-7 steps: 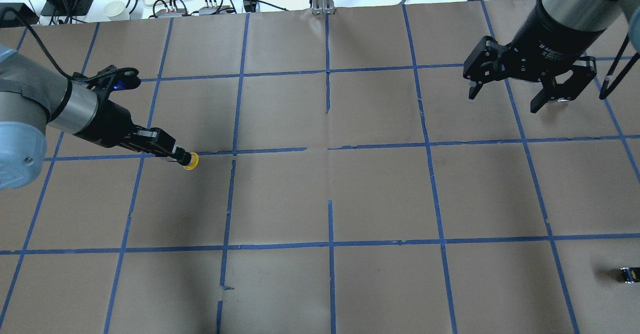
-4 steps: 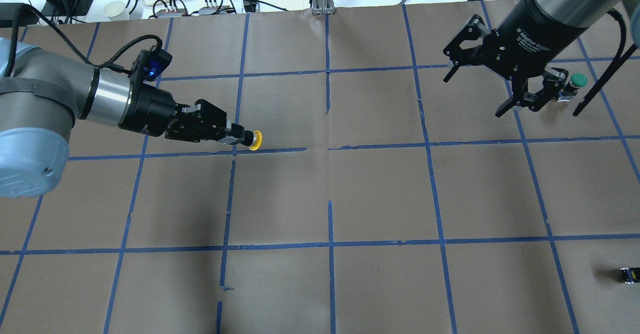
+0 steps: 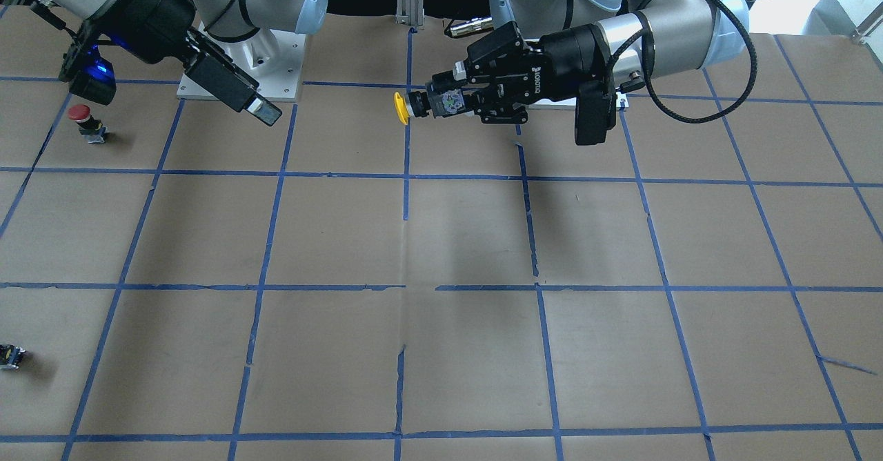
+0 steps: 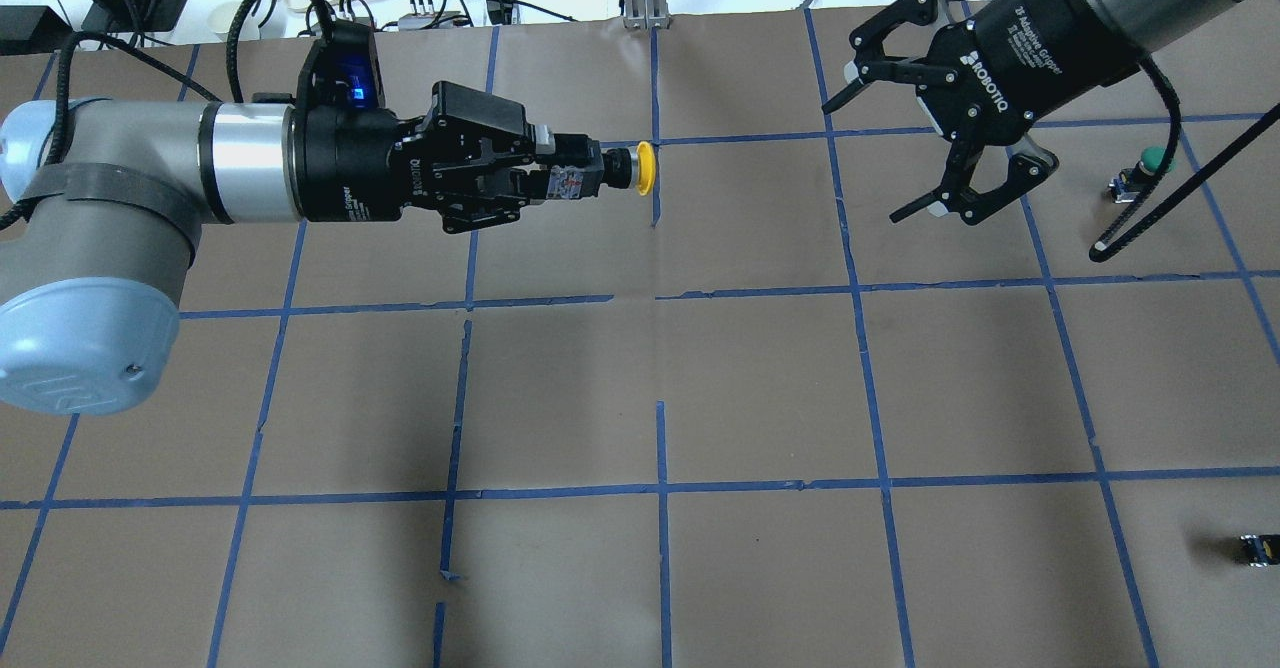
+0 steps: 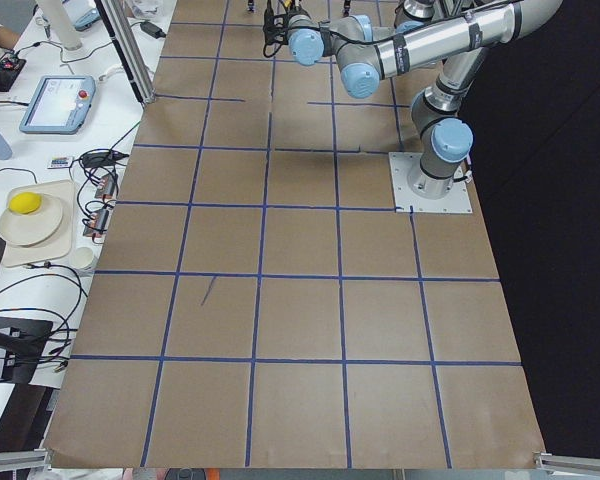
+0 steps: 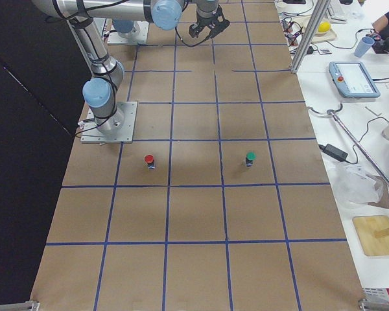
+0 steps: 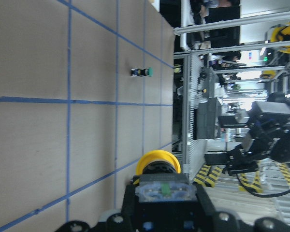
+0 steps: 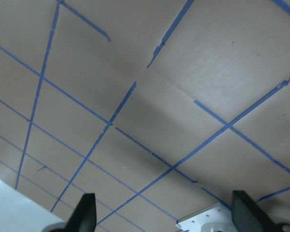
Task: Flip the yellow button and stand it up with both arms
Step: 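Carry the button toward the table center with the left gripper while the right gripper approaches, then close the right gripper on the yellow cap held by the left gripper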
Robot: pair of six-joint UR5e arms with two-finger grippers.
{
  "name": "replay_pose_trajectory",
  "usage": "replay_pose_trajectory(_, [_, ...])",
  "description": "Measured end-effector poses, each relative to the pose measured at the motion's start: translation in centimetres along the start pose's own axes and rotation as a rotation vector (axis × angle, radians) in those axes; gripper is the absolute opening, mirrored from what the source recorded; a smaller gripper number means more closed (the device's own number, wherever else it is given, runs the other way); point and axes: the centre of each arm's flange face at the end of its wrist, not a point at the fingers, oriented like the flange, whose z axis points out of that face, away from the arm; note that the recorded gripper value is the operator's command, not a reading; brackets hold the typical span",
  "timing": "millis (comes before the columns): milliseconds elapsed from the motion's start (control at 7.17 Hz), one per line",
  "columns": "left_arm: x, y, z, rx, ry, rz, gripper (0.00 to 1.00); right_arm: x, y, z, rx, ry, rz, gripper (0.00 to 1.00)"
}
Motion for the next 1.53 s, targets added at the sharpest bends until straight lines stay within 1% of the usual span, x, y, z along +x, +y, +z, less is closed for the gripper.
replay_pose_trajectory(279, [2.2, 1.1, 2.2, -0.041, 0.094, -0.027, 0.00, -1.0, 1.8, -0.5, -0.111, -0.125, -0.002, 1.00])
replay_pose_trajectory(419, [3.1, 1.3, 2.5, -0.046, 0.118, -0.041, 0.00, -1.3, 3.0, -0.9, -0.157, -0.181, -0.010, 1.00])
replay_pose_trajectory(558, [3.6, 1.3, 2.6, -0.046, 0.127, -0.051, 0.00, -1.5, 3.9, -1.0, -0.181, -0.205, -0.018, 1.00])
replay_pose_trajectory(698, [3.7, 1.1, 2.6, -0.045, 0.130, -0.059, 0.00, -1.5, 4.6, -0.6, -0.197, -0.207, -0.028, 1.00])
replay_pose_trajectory(837, [3.7, 1.0, 2.7, -0.044, 0.131, -0.067, 0.00, -1.6, 5.3, 0.1, -0.213, -0.196, -0.031, 1.00])
replay_pose_trajectory(1116, [3.8, 1.0, 2.7, -0.046, 0.141, -0.089, 0.00, -1.5, 5.8, 1.2, -0.245, -0.183, 0.009, 0.99])
replay_pose_trajectory(1395, [3.9, 1.0, 2.7, -0.050, 0.160, -0.100, 0.00, -1.6, 5.9, 1.4, -0.273, -0.192, 0.055, 0.93])
replay_pose_trajectory(1535, [3.8, 1.0, 2.7, -0.051, 0.163, -0.102, 0.00, -1.7, 5.9, 1.5, -0.278, -0.194, 0.065, 0.92])
